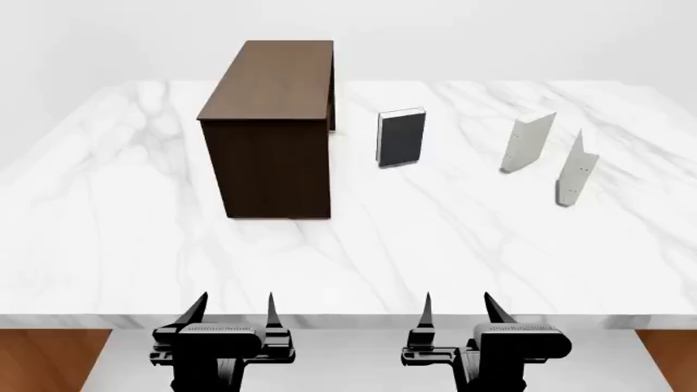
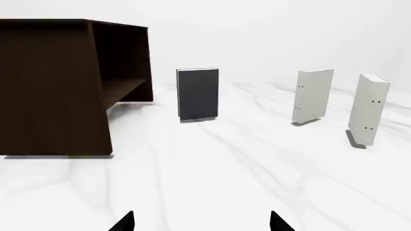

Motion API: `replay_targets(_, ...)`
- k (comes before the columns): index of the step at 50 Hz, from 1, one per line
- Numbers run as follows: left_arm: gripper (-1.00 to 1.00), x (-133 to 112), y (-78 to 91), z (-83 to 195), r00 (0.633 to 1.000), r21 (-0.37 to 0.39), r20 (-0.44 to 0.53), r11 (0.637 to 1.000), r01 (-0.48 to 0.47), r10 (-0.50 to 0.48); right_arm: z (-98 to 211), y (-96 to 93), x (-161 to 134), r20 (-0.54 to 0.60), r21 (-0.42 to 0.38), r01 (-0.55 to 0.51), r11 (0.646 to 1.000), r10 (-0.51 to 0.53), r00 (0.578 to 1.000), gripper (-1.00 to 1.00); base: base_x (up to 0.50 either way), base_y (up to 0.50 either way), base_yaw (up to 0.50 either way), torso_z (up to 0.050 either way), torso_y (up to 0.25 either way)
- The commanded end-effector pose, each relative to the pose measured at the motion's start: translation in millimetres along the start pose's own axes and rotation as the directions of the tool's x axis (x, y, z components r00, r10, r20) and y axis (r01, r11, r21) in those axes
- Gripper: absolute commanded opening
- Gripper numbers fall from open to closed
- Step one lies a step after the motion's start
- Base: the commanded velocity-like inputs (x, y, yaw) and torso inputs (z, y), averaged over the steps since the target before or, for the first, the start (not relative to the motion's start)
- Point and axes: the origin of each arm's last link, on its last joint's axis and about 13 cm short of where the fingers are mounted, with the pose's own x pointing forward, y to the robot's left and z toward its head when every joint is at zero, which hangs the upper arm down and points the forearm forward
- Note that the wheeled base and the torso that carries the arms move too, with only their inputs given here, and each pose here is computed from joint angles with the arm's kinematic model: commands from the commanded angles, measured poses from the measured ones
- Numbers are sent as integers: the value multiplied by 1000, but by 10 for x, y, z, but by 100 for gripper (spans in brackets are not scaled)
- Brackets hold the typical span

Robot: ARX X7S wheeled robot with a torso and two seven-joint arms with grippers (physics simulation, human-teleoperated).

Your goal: Pick up the book on the right and place it under the cabinet shelf.

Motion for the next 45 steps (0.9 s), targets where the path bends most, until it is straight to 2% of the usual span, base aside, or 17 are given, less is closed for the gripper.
replay_targets(1,100,2,0,15,1000,-1,3,1000,1,-1,10,4,2,1,0,2,1000,-2,1000,100,0,0,0,0,0)
replay_targets(7,100,9,-12,83,1000,-14,22,1000,7,-7,90,30,7,10,-5,5,1000,-5,1000,100,0,0,0,0,0)
replay_targets(9,100,22,-7,152,999,-32,31,999,7,-6,130,30,17,23,-32,14,999,-13,1000,100,0,0,0,0,0)
replay_targets(10,100,46,-1,225,999,-30,43,1000,6,-4,182,16,41,25,-46,27,999,-26,999,100,0,0,0,0,0)
replay_targets(19,100,146,-11,793,990,-10,138,1000,27,-26,681,-20,90,111,1,8,1000,-8,994,100,0,0,0,0,0)
replay_targets(25,100,186,-11,1145,979,-28,199,999,36,-30,986,-42,107,182,-34,7,999,-1,983,100,0,0,0,0,0)
replay_targets(31,100,283,50,1513,962,11,272,1000,14,-16,1288,-102,151,253,-71,13,997,5,967,100,0,0,0,0,0)
replay_targets(45,100,380,35,2026,933,45,358,999,28,-42,1788,-113,271,348,-95,27,995,8,938,100,0,0,0,0,0)
